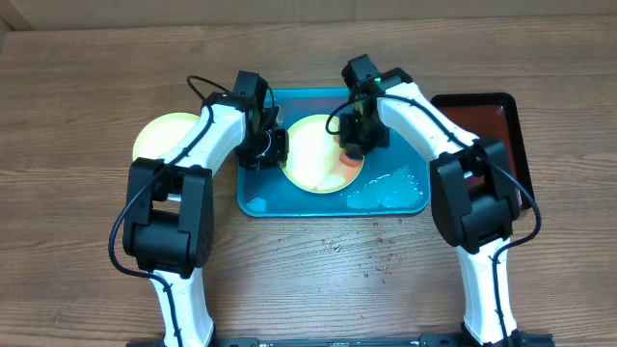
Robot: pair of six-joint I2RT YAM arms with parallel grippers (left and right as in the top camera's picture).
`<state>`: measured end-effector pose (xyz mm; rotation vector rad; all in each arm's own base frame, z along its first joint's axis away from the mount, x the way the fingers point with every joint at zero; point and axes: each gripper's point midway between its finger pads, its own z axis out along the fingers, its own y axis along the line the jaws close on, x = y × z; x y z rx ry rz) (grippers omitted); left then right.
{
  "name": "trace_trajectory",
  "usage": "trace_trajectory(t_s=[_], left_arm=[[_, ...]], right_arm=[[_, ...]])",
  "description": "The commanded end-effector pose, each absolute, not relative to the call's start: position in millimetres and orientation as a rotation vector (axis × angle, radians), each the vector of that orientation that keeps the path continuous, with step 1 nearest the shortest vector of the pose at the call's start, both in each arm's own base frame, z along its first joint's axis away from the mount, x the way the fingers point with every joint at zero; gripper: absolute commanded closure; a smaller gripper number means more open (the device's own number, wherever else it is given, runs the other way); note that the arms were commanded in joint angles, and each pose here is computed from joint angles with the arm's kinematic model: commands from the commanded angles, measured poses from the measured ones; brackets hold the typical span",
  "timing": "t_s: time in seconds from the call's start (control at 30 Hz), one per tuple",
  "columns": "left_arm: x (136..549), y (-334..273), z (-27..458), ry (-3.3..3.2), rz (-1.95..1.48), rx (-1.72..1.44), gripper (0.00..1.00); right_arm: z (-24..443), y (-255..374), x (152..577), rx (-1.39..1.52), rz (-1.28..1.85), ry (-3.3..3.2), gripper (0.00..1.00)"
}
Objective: Clean dirty plates on tray and stack at the side
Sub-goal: 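Scrub second yellow plate with sponge while left gripper holds rim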
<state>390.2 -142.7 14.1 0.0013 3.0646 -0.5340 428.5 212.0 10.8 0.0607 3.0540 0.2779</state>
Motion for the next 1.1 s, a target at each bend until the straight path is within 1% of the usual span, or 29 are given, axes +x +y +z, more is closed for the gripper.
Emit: trace_trajectory(t_s=[0.0,0.13,0.33,0.43,0.63,0.77,0.83,0.97,1.07], left_arm=[[386,-143,8,3.084,-0.535,0.027,0.96],[386,-142,8,3.085,-0.535,0.027,0.96],[386,-143,8,3.084,-0.535,0.027,0.96],[387,-143,8,3.081,-0.535,0.028,0.96],[387,-143,8,3.081,-0.535,0.028,0.96],[387,-143,8,3.081,-0.535,0.028,0.96],[387,-143,8,3.081,-0.535,0.028,0.96],[387,-143,8,3.081,-0.535,0.028,0.96],[387,-143,8,3.081,-0.535,0.028,0.96]], right_arm=[[11,225,451,0.094,0.209,2.934,0.96],[16,261,452,0.016,0.311,2.881,0.96],[17,301,424,-0.099,0.435,2.922,0.96],[15,307,412,-0.126,0.432,2.952,0.96],[17,319,387,-0.166,0.57,3.046,0.96],[15,310,381,-0.182,0.557,3.082,0.96],[12,296,387,-0.17,0.475,3.081,0.96],[6,241,416,-0.078,0.103,3.011,0.96],[7,206,430,-0.021,-0.094,2.96,0.96]])
